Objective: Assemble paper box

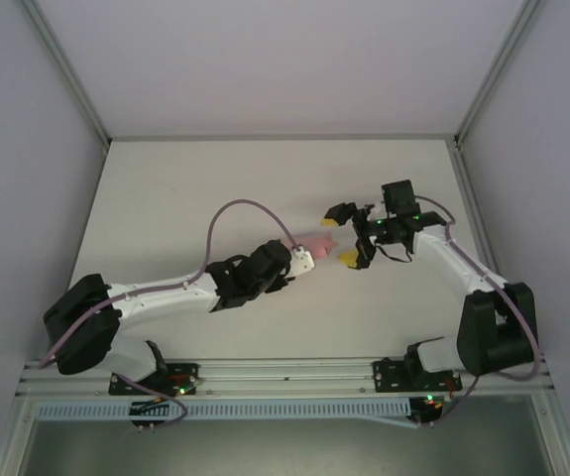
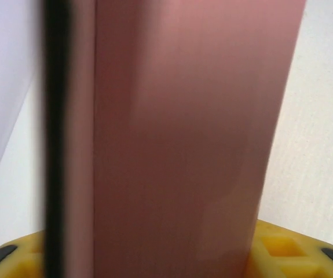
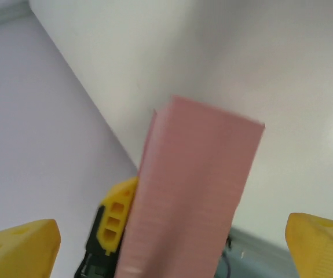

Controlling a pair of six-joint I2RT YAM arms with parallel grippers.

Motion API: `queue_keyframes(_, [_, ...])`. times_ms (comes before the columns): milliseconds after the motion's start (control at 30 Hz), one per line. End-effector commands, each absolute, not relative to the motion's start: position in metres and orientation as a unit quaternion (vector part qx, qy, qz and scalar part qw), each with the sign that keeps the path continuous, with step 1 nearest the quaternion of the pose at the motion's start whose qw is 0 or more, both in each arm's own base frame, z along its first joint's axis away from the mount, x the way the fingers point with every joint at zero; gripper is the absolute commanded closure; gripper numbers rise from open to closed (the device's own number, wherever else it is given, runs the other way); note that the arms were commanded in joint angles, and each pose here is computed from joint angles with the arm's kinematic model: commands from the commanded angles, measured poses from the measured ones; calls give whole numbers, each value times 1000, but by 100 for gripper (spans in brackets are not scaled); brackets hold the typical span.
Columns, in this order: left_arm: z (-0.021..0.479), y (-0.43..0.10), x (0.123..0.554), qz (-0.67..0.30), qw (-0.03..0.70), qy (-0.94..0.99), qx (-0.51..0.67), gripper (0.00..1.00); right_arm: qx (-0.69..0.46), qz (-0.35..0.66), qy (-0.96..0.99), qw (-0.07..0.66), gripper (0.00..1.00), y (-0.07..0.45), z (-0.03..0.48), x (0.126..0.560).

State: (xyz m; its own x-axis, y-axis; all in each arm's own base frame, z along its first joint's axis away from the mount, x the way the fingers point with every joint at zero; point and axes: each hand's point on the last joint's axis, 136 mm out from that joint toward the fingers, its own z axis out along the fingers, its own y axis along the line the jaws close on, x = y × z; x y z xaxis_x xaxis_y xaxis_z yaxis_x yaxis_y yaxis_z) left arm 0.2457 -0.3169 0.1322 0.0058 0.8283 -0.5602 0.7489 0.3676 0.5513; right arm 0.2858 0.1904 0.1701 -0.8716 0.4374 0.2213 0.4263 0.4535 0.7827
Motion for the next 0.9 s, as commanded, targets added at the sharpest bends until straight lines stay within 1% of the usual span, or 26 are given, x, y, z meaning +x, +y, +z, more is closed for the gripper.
queue_keyframes(0, [127, -321, 236, 0, 395, 716, 576, 53, 236, 327, 890, 211, 0, 129, 192, 316])
queue_keyframes(67, [120, -320, 229, -17, 361, 722, 590, 53, 231, 250, 889, 306, 0, 94, 211, 320])
queue_keyframes(133, [113, -317, 227, -23, 330, 729, 599, 53, 221, 238, 869, 374, 0, 80, 232, 320])
queue_keyframes(167, [109, -317, 222, -32, 308, 730, 610, 54, 202, 260, 853, 406, 0, 84, 245, 318])
queue_keyframes(267, [98, -315, 214, -40, 255, 729, 634, 54, 159, 359, 791, 469, 0, 104, 273, 309])
queue_keyframes(333, [92, -314, 220, -21, 238, 734, 635, 54, 121, 384, 774, 489, 0, 112, 280, 301])
queue_keyframes(400, [83, -312, 216, -25, 196, 731, 653, 53, 68, 391, 787, 473, 0, 126, 274, 289])
queue_keyframes(467, [76, -308, 212, -22, 160, 727, 667, 53, 20, 394, 810, 434, 1, 140, 258, 278])
queue_keyframes(567, [73, -310, 210, -34, 137, 720, 679, 52, -26, 391, 841, 372, 7, 157, 229, 263])
queue_keyframes(633, [76, -314, 210, -53, 141, 716, 682, 52, -53, 376, 857, 348, 11, 163, 212, 255])
queue_keyframes(733, [81, -319, 211, -67, 146, 709, 687, 49, -94, 326, 876, 344, 15, 165, 195, 249])
queue_keyframes(867, [84, -321, 217, -59, 144, 703, 693, 45, -150, 313, 871, 349, 16, 176, 189, 242])
